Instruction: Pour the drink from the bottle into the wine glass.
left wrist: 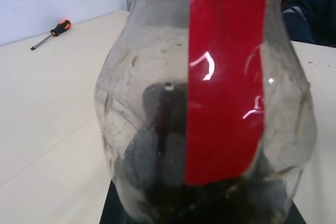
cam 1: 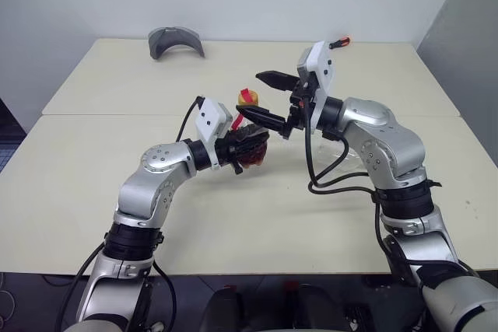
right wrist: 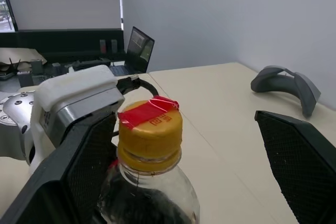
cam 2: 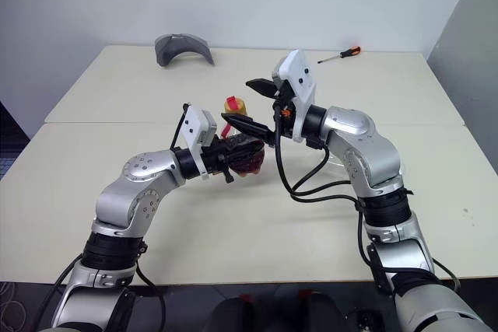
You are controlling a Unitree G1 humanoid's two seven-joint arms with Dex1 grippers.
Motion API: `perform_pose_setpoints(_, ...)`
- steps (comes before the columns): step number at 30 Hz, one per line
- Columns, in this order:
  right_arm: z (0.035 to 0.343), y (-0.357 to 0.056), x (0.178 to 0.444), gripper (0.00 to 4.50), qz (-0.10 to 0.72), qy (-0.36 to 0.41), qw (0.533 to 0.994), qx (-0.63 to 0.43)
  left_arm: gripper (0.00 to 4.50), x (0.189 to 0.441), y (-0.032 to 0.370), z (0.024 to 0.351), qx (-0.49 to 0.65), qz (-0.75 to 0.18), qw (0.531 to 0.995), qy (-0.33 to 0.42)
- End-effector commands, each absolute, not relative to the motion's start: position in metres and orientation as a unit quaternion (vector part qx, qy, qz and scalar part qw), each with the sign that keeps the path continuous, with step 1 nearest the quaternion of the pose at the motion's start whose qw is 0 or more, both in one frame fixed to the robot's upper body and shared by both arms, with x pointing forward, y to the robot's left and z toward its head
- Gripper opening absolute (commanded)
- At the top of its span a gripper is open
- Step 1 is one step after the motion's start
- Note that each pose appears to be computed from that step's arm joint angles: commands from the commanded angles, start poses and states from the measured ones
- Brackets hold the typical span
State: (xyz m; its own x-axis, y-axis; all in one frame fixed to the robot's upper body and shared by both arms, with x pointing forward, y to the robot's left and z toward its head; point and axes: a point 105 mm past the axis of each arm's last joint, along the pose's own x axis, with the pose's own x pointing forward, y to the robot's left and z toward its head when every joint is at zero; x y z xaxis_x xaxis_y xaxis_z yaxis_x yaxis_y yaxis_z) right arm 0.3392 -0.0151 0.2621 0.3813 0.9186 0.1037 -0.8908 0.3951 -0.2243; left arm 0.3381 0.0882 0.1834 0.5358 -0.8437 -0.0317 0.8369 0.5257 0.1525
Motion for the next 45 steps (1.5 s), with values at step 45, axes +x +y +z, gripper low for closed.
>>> perform_pose_setpoints(45,0.264,-0.051,0.317,4.5,0.57,-0.085,0.817,-0.029,0.89,0.335,0.085,0.2,0.085,-0.492,0.864,-0.066)
